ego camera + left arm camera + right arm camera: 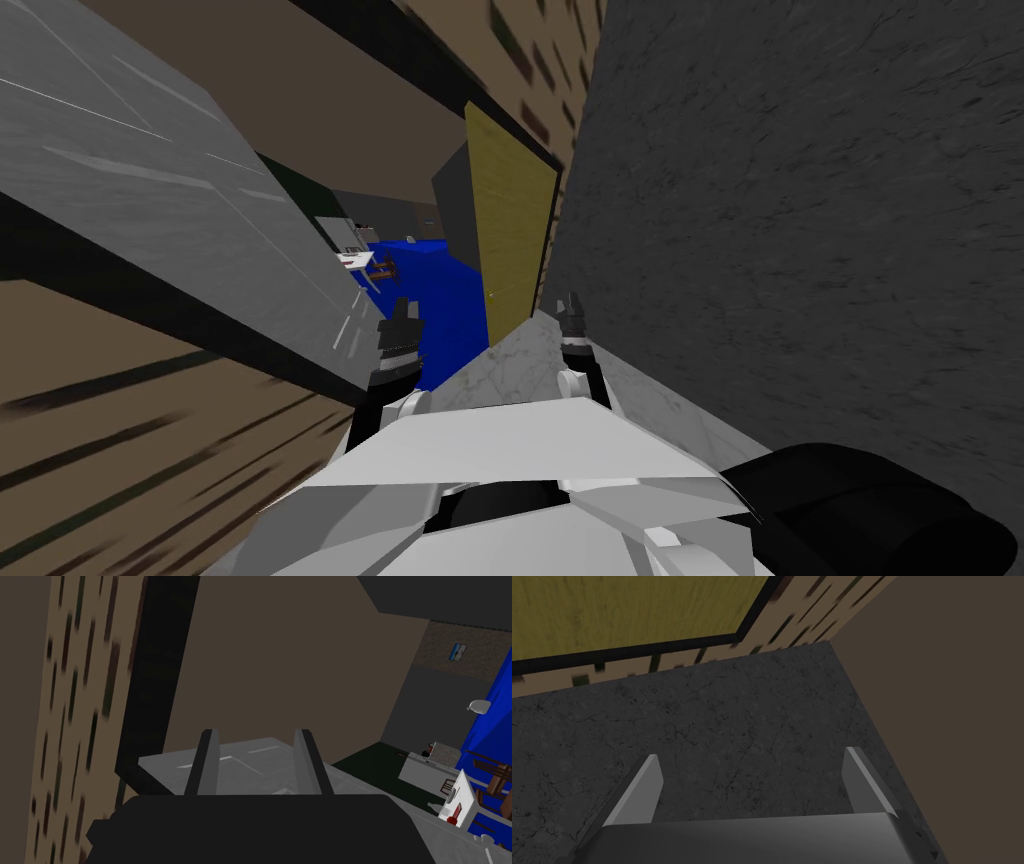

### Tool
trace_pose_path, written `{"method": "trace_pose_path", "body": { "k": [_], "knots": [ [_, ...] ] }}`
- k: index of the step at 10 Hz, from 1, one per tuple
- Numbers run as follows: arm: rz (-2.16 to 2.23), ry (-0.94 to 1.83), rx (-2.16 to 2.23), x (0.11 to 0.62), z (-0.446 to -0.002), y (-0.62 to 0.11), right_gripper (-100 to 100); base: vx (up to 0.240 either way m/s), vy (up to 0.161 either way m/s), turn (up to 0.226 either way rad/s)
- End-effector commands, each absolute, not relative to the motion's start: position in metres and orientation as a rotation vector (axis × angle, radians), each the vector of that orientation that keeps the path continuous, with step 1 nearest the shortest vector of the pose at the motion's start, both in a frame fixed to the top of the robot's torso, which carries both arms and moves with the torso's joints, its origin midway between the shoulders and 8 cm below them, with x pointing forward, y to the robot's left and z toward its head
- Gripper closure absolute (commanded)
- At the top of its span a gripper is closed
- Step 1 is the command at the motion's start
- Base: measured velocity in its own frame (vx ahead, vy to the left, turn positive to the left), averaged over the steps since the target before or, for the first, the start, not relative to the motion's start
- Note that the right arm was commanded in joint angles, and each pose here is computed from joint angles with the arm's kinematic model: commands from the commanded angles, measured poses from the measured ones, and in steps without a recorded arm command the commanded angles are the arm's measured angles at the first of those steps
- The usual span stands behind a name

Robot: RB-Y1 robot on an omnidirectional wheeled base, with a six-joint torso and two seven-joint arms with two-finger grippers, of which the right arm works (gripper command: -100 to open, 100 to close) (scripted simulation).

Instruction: Push the door open

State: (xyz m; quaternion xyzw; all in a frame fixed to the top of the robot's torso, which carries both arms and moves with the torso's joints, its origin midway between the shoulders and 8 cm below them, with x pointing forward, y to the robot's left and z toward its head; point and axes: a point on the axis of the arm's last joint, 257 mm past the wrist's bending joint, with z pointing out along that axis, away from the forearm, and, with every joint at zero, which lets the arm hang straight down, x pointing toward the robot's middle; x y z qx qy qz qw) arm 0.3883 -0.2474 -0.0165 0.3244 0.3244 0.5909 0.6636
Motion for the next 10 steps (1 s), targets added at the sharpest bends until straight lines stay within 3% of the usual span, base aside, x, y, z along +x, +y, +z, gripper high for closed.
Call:
{"method": "trace_pose_path", "body": {
  "k": [1, 10],
  "knots": [
    [1.36, 0.754, 0.742, 0.395, -0.027, -0.238, -100, 0.095, 0.002, -0.013],
    [1.513, 0.901, 0.79, 0.422, -0.097, -0.167, -100, 0.1, 0.001, -0.02]
  ]
}}
